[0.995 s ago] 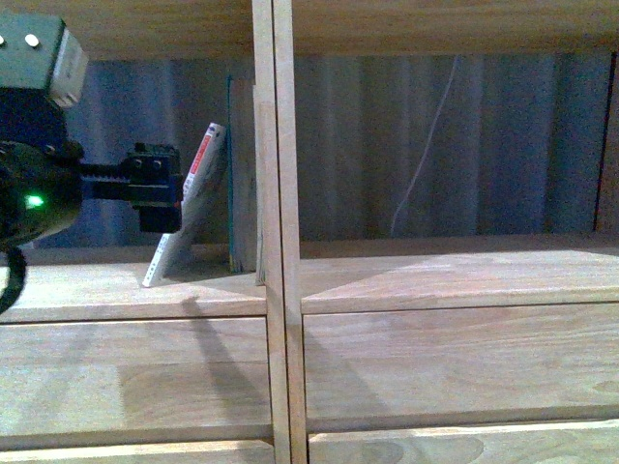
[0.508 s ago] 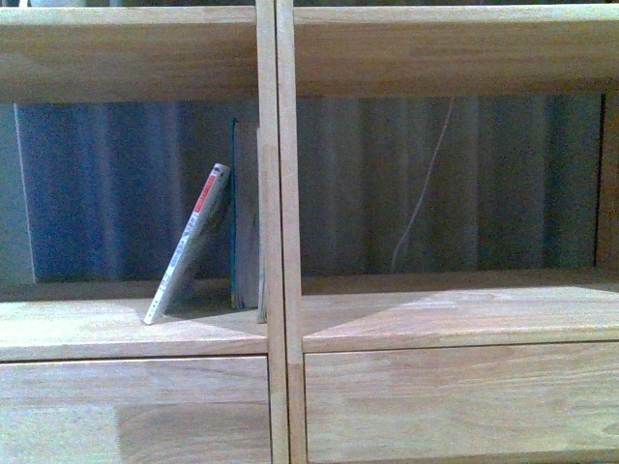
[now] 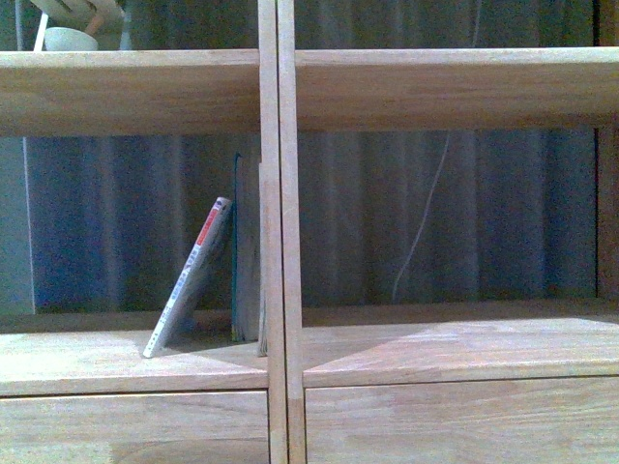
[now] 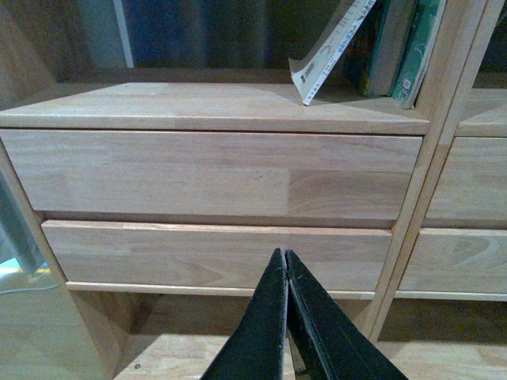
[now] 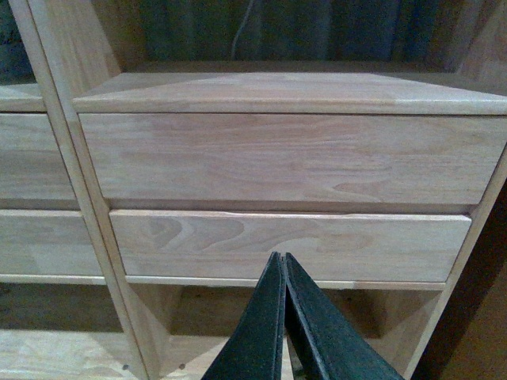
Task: Organize books on shelf
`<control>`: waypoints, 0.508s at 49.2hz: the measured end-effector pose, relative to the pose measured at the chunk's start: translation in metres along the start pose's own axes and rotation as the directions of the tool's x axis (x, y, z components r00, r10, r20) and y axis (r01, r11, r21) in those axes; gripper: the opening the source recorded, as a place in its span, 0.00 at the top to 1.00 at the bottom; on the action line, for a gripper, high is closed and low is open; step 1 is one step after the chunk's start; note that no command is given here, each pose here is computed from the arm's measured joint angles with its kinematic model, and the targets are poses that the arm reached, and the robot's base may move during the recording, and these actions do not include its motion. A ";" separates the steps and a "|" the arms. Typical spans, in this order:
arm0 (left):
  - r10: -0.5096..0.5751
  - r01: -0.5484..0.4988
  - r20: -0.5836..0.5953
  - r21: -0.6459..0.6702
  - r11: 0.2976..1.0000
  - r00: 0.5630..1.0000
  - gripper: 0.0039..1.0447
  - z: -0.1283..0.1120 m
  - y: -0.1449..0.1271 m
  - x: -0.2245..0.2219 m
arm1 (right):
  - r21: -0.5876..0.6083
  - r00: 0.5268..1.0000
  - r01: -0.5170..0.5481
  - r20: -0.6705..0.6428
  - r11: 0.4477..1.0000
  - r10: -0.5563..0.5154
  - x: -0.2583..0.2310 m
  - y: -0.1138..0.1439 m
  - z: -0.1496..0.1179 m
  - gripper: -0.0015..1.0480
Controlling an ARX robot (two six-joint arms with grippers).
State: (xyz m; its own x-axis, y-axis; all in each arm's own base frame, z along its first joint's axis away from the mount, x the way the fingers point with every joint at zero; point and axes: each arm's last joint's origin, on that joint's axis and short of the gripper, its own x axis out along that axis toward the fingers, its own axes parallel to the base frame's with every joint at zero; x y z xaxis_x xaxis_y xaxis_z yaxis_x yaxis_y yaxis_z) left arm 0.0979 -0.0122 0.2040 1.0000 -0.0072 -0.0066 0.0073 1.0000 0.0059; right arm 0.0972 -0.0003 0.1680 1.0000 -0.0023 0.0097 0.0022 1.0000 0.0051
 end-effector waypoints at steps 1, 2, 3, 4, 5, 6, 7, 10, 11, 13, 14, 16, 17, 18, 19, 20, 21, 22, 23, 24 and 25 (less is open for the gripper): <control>-0.002 0.002 0.000 -0.001 1.000 1.000 0.98 -0.001 0.000 0.000 | 0.000 1.000 0.000 0.000 1.000 0.000 0.000 0.000 0.000 0.97; -0.012 0.012 0.001 -0.001 1.000 1.000 0.98 -0.002 0.001 0.000 | 0.000 1.000 0.000 0.000 1.000 0.000 0.000 0.000 0.000 0.97; -0.022 0.023 0.002 -0.002 1.000 1.000 0.98 -0.003 0.002 0.000 | 0.000 1.000 0.000 0.000 1.000 0.000 0.000 0.000 0.000 0.97; -0.033 0.033 0.002 -0.001 0.999 0.999 0.98 -0.004 0.004 0.000 | 0.000 1.000 0.000 0.000 1.000 0.000 0.000 0.000 0.000 0.97; -0.031 0.031 0.003 -0.002 1.000 1.000 0.98 -0.005 0.006 0.000 | 0.000 1.000 0.000 0.000 1.000 0.000 0.000 0.000 0.000 0.97; -0.027 0.027 0.003 -0.001 1.000 1.000 0.98 -0.006 0.007 0.000 | 0.000 1.000 0.000 0.000 1.000 0.000 0.000 0.000 0.000 0.97; -0.014 0.014 0.001 -0.002 1.000 1.000 0.98 -0.008 0.009 0.000 | 0.000 1.000 0.000 0.000 1.000 0.000 0.000 0.000 0.000 0.97; 0.011 -0.011 0.001 -0.003 1.000 1.000 0.98 -0.010 0.011 0.000 | 0.000 1.000 0.000 0.000 1.000 0.000 0.000 0.000 0.000 0.97; 0.005 -0.005 0.002 -0.003 1.000 1.000 0.98 -0.012 0.011 0.000 | 0.000 1.000 0.000 0.000 1.000 0.000 0.000 0.000 0.000 0.97; 0.002 -0.002 0.003 -0.003 1.000 1.000 0.98 -0.014 0.011 0.000 | 0.000 1.000 0.000 0.000 1.000 0.000 0.000 0.000 0.000 0.97; 0.004 -0.004 0.002 -0.003 1.000 1.000 0.98 -0.015 0.012 0.000 | 0.000 1.000 0.000 0.000 1.000 0.000 0.000 0.000 0.000 0.97; 0.004 -0.004 0.000 -0.003 1.000 1.000 0.98 -0.018 0.012 0.000 | 0.000 1.000 0.000 0.000 1.000 0.000 0.000 0.000 0.000 0.97; 0.004 -0.004 0.000 -0.003 1.000 1.000 0.98 -0.019 0.012 0.000 | 0.000 1.000 0.000 0.000 1.000 0.000 0.000 0.000 0.000 0.97; 0.004 -0.004 0.000 -0.003 1.000 1.000 0.98 -0.019 0.012 0.000 | 0.000 1.000 0.000 0.000 1.000 0.000 0.000 0.000 0.000 0.97; 0.004 -0.004 0.001 -0.003 1.000 1.000 0.98 -0.020 0.012 0.000 | 0.000 1.000 0.000 0.000 1.000 0.000 0.000 0.000 0.000 0.97; 0.004 -0.004 0.001 -0.003 1.000 1.000 0.98 -0.021 0.012 0.000 | 0.000 1.000 0.000 0.000 1.000 0.000 0.000 0.000 0.000 0.97; 0.004 -0.004 0.002 -0.003 1.000 1.000 0.98 -0.021 0.012 0.000 | 0.000 1.000 0.000 0.000 1.000 0.000 0.000 0.000 0.000 0.97; 0.004 -0.004 0.002 -0.003 1.000 1.000 0.98 -0.021 0.012 0.000 | 0.000 1.000 0.000 0.000 1.000 0.000 0.000 0.000 0.000 0.97; 0.004 -0.004 0.002 -0.003 1.000 1.000 0.98 -0.022 0.012 0.000 | 0.000 1.000 0.000 0.000 1.000 0.000 0.000 0.000 0.000 0.97; 0.005 -0.005 0.002 -0.003 1.000 1.000 0.98 -0.022 0.012 0.000 | 0.000 1.000 0.000 0.000 1.000 0.000 0.000 0.000 0.000 0.97; 0.005 -0.005 0.002 -0.003 1.000 1.000 0.98 -0.023 0.012 0.000 | 0.000 1.000 0.000 0.000 1.000 0.000 0.000 0.000 0.000 0.97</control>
State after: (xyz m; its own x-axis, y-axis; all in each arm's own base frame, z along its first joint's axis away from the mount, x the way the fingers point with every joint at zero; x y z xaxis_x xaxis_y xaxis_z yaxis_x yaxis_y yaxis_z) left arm 0.0977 -0.0005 0.1814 1.0000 -0.0027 -0.0044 0.0027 1.0000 0.0025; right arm 0.0972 -0.0003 0.1680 1.0000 -0.0023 0.0097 0.0022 1.0000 0.0051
